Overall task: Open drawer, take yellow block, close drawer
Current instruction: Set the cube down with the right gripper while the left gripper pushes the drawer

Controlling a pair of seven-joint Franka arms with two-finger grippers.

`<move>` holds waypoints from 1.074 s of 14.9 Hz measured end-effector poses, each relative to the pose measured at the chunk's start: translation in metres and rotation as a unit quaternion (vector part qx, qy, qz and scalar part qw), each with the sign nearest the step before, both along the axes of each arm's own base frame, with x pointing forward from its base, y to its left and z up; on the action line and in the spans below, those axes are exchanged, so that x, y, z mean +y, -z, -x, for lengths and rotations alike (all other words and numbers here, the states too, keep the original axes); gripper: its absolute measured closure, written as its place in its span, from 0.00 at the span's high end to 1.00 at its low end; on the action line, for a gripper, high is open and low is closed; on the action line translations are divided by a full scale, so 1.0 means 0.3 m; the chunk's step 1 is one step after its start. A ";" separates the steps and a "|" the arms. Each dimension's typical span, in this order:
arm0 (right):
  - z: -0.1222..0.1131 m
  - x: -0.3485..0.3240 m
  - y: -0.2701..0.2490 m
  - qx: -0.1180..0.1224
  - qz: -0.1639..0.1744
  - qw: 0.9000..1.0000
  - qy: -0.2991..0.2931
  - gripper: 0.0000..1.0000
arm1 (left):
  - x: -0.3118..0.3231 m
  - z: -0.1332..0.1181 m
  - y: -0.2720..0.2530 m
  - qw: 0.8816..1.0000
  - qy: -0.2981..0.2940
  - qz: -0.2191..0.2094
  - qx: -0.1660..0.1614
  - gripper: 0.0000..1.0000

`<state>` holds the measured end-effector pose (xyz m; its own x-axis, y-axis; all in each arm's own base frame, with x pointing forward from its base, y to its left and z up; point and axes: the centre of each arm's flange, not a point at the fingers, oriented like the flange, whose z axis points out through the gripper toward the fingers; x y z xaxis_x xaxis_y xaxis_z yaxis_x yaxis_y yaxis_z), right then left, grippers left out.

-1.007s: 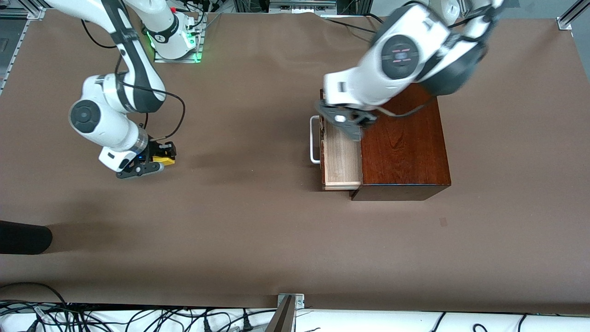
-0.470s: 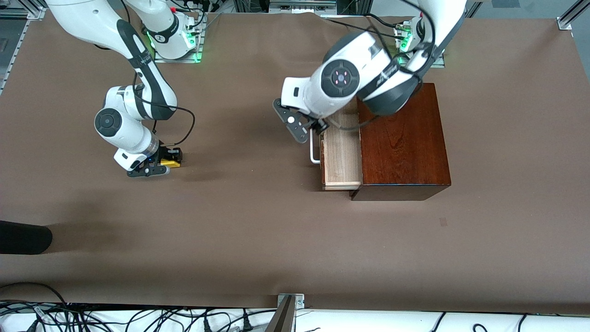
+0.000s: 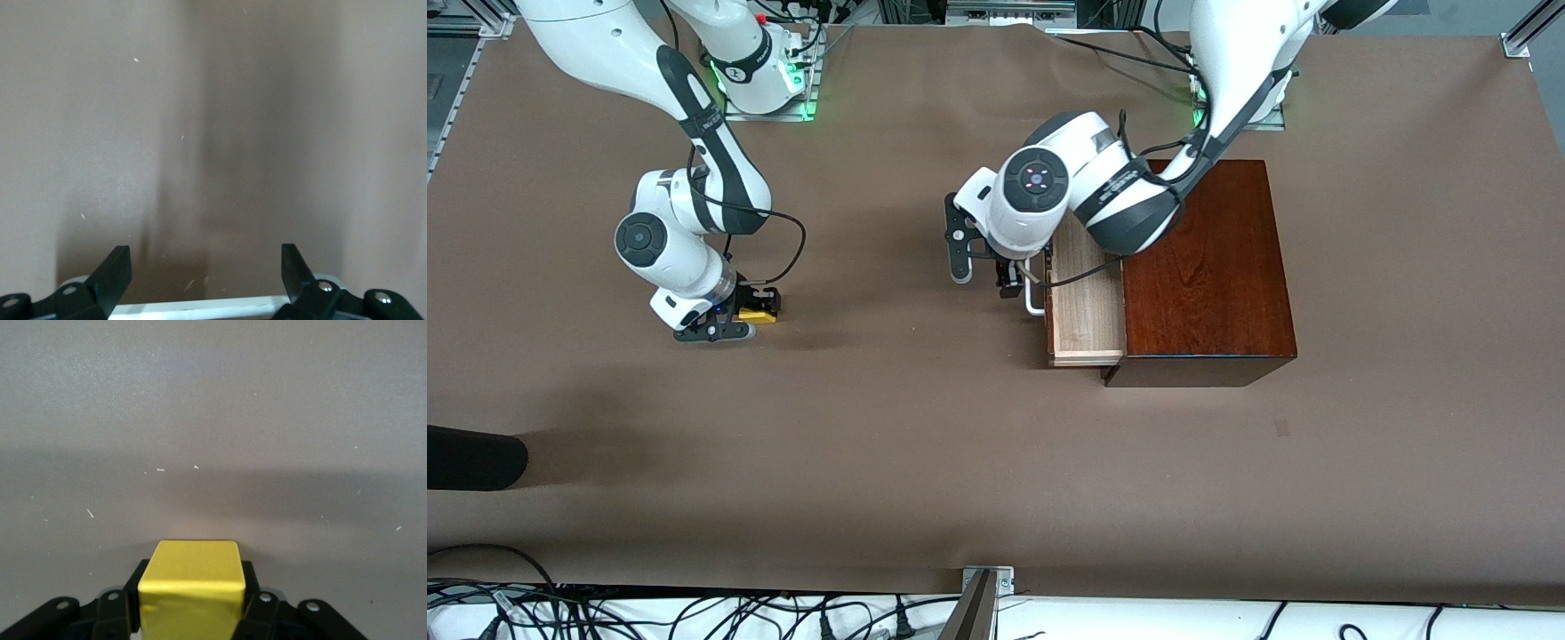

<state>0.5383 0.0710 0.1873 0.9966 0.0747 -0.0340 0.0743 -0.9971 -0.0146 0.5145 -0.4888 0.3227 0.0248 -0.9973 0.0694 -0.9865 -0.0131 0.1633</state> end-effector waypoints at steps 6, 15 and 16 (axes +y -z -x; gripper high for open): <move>-0.069 0.018 -0.244 -0.009 -0.009 1.000 -0.003 1.00 | 0.055 -0.012 0.069 0.996 0.064 -0.057 0.004 1.00; -0.166 0.050 -1.125 0.017 -0.011 0.999 -0.037 1.00 | 0.190 -0.060 0.069 0.990 0.054 -0.116 0.056 1.00; -0.160 0.049 -1.195 0.016 -0.012 0.999 -0.043 1.00 | 0.232 -0.070 0.078 0.987 0.050 -0.135 0.069 1.00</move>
